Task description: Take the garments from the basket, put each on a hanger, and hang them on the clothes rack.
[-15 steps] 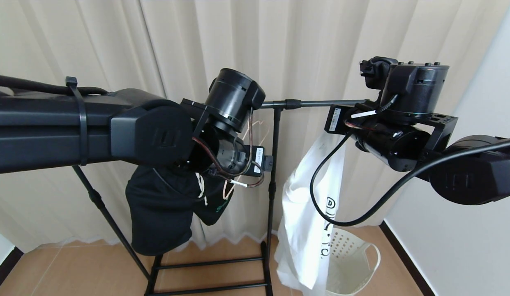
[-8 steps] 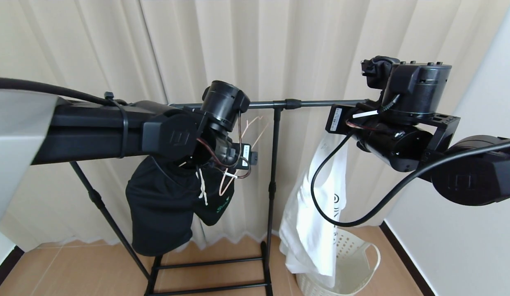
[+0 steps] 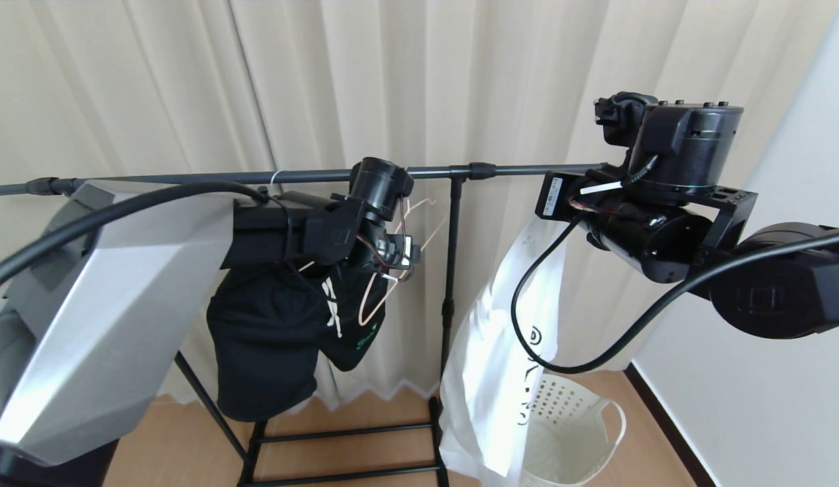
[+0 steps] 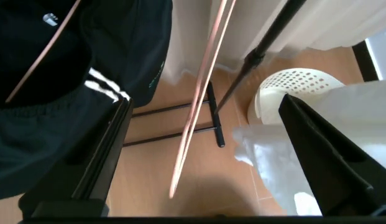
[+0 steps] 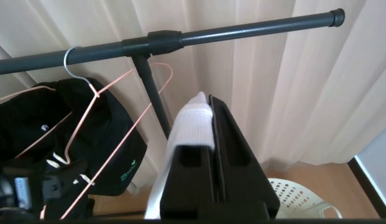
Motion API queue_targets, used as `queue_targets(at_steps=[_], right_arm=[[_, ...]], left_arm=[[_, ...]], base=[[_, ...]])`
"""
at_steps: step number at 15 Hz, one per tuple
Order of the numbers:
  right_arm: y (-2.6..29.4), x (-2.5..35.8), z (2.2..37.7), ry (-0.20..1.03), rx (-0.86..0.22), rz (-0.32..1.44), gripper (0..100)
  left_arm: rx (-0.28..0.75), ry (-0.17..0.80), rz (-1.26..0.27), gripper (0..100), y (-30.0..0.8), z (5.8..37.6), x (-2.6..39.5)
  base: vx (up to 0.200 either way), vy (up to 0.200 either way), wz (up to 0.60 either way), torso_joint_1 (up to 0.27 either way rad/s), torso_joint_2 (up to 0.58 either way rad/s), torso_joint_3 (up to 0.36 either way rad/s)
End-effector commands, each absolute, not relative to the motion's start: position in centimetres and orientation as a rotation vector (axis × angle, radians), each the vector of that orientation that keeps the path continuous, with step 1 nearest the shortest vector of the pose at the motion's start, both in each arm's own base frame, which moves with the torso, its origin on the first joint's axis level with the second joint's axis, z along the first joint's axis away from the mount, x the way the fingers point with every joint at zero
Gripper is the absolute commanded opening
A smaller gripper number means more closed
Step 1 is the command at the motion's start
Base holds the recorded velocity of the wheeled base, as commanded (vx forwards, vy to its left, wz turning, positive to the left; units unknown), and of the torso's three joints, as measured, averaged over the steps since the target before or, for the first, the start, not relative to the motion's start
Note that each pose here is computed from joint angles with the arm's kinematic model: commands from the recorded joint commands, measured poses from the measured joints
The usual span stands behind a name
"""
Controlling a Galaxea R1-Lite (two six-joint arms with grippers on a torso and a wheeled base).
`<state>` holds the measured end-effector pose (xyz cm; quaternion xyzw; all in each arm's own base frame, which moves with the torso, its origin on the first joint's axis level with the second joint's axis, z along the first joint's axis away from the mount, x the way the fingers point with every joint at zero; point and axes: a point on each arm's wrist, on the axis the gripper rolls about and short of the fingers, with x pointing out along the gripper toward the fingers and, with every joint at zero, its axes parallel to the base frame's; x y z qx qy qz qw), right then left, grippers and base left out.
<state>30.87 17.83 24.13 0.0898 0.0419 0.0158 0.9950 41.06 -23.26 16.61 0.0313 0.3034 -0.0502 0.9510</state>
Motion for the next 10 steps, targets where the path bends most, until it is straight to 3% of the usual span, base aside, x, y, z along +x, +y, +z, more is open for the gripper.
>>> queue_targets(at_steps=[1, 5, 10], right_arm=[[17.9, 30.9, 24.1, 0.085, 0.179, 0.032, 0], [17.9, 31.0, 23.9, 0.089, 0.177, 0.032, 0], [18.0, 31.0, 23.9, 0.09, 0.176, 0.031, 0]], left_arm=[[0.081, 0.645, -0.061, 100, -23.4, 13.5, 43.1], [0.101, 0.662, -0.021, 100, -23.1, 11.0, 44.2], [0.064, 0.592, -0.023, 100, -23.4, 10.6, 45.1]], base=[[0.0, 0.0, 0.0, 0.0, 0.0, 0.0], [0.0, 0.0, 0.0, 0.0, 0.0, 0.0], [0.0, 0.0, 0.0, 0.0, 0.0, 0.0]])
